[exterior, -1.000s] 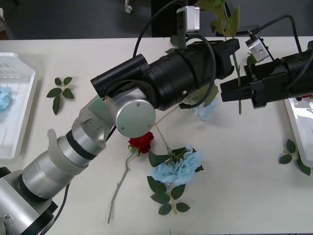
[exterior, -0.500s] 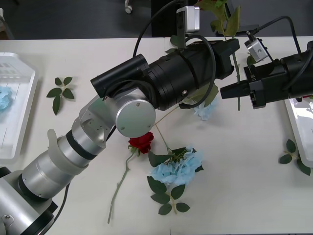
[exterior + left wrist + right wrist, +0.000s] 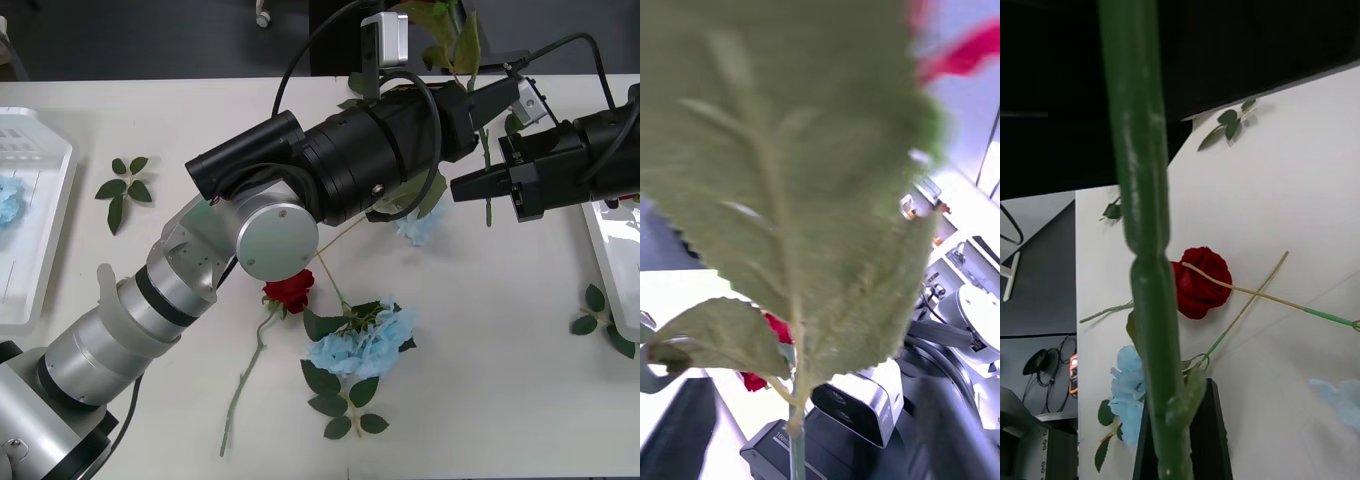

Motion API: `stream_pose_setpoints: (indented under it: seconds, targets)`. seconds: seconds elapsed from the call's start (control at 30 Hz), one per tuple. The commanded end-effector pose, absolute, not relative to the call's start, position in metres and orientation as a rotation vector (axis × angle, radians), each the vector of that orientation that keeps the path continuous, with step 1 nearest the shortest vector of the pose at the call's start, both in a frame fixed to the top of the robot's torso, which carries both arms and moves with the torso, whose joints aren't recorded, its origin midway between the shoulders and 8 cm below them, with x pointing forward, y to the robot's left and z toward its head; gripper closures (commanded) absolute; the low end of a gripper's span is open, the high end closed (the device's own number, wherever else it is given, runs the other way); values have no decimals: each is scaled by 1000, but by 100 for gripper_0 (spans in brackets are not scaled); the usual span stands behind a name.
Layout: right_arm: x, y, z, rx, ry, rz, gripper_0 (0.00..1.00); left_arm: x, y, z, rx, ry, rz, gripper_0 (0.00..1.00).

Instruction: Place the red flowers into the right box and the blue flowers into the left box. If a person shows an open palm, hand one flower to the person first, then continue sorting.

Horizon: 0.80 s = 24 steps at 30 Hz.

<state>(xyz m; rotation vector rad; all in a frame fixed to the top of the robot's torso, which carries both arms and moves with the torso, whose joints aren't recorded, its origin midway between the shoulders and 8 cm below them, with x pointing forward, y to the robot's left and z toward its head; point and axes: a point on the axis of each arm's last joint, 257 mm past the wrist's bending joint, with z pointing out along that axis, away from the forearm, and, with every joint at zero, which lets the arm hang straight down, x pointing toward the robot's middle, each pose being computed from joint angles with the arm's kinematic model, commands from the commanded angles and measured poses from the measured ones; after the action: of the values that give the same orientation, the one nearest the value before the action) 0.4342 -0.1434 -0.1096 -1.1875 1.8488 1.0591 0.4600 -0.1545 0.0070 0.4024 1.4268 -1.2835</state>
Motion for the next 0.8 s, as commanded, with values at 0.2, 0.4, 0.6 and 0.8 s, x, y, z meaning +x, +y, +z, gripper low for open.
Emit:
stream_pose_setpoints:
  seconds: [0.2, 0.4, 0.6, 0.8]
  targets:
    - [436, -158, -116, -1149, 1930, 1034, 100, 453, -161, 27, 416, 1402, -1324, 0]
    - [469, -196, -123, -1041, 2015, 929, 100, 453, -161, 27, 416, 1402, -1324, 0]
    - [498, -269, -139, -883, 2161, 762, 100, 470, -144, 17, 391, 1425, -1281, 0]
    - [501, -353, -158, -652, 2307, 684, 100, 479, -97, 12, 489, 1611, -1188, 0]
